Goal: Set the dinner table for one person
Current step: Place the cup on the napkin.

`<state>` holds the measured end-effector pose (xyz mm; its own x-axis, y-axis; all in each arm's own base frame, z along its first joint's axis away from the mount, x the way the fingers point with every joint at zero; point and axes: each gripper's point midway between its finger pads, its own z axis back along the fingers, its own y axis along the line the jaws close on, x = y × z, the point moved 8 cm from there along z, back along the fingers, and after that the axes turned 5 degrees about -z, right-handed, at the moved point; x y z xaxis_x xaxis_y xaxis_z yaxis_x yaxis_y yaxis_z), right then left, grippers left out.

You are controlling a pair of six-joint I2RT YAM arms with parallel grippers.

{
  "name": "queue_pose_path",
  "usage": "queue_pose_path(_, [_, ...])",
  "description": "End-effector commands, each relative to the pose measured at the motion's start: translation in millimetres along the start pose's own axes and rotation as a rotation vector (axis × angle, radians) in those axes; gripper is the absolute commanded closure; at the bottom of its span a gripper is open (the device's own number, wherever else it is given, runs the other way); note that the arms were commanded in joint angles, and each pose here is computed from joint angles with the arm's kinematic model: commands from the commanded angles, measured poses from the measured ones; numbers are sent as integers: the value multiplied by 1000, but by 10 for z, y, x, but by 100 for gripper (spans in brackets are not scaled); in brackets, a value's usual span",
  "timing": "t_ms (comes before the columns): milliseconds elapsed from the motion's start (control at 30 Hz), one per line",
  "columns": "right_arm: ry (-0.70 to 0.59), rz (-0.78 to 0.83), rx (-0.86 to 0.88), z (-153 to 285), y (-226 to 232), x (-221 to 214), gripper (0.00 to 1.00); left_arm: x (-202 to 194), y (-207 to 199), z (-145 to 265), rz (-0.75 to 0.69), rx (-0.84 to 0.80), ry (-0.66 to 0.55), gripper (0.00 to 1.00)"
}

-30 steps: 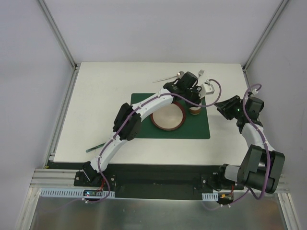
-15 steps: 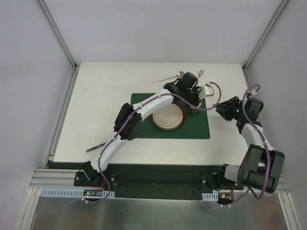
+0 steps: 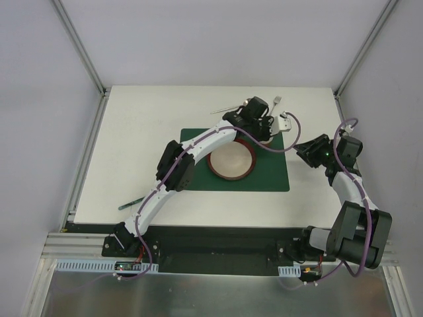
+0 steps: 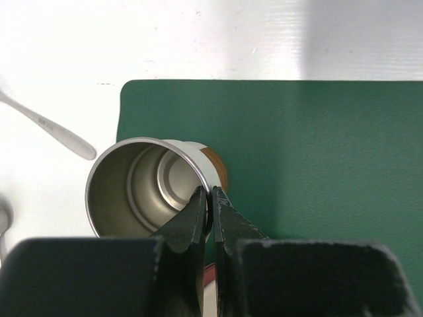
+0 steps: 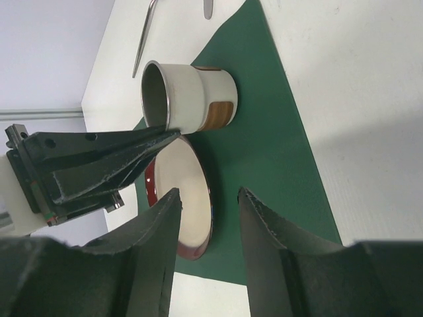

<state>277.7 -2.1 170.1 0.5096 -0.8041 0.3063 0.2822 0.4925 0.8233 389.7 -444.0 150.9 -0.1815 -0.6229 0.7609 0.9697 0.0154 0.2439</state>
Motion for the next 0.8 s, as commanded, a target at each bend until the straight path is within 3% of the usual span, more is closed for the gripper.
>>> queue_pose_path(0, [-9,32,34,55,50,13,58,-65,145,12,-48,38,3,100])
queue_pose_path(767, [-9,32,34,52,53,12,58,-223,211,-56,-32,49,19,100])
